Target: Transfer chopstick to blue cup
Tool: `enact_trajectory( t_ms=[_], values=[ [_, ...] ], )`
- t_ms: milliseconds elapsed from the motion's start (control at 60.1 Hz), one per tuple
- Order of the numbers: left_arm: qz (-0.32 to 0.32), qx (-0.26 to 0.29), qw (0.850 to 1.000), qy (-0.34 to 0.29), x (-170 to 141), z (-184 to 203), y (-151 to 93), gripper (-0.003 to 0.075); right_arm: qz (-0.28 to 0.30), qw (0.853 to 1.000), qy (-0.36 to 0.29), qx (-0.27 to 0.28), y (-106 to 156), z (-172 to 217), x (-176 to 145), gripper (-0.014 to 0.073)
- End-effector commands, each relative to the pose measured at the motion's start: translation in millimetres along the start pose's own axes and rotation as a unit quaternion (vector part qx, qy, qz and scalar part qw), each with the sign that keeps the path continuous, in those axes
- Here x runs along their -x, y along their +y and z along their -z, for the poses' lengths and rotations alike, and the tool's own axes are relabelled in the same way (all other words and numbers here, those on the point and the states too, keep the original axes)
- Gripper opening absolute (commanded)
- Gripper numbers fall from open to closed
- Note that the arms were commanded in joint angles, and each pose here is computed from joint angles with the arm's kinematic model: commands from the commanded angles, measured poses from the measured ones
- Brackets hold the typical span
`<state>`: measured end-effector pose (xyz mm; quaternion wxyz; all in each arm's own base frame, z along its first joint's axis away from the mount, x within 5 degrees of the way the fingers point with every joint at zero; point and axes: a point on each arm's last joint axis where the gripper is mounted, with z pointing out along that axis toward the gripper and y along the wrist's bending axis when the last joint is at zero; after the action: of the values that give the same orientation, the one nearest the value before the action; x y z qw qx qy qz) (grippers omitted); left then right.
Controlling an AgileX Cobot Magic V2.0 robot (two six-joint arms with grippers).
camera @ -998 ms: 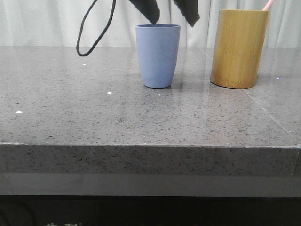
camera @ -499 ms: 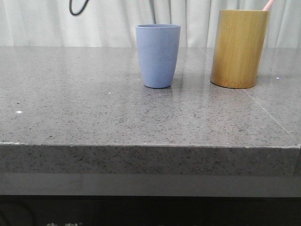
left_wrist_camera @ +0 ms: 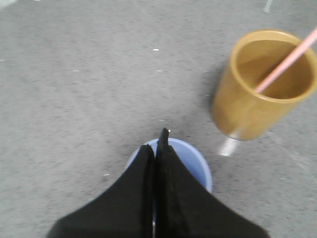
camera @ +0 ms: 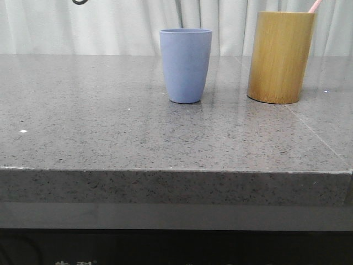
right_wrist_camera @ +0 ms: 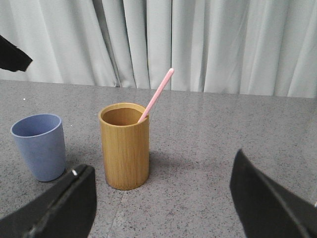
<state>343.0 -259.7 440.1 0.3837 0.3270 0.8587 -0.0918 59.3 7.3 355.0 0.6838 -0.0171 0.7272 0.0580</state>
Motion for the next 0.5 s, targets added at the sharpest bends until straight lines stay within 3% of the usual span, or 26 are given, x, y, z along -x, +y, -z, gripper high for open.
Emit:
enact_trajectory(
  t_ms=[0, 316, 399, 482],
  values=[
    [0.010, 0.045, 0.997, -0.067, 10, 65, 10, -0.0019, 0.007, 0.999, -0.049, -0.001, 0, 0, 17, 0.0571],
    [0.018, 0.130, 0.985, -0.114, 6, 127, 27, -0.0019, 0.007, 0.999, -0.049, -0.001, 0, 0, 17, 0.0571],
    [0.032, 0.162, 0.981, -0.103, -2, 136, 39, -0.0019, 0.007, 0.999, -0.049, -0.001, 0, 0, 17, 0.0571],
    [0.056, 0.155, 0.983, -0.082, -18, 142, 50, -0.0019, 0.007, 0.999, -0.049, -0.001, 0, 0, 17, 0.0571]
  ],
)
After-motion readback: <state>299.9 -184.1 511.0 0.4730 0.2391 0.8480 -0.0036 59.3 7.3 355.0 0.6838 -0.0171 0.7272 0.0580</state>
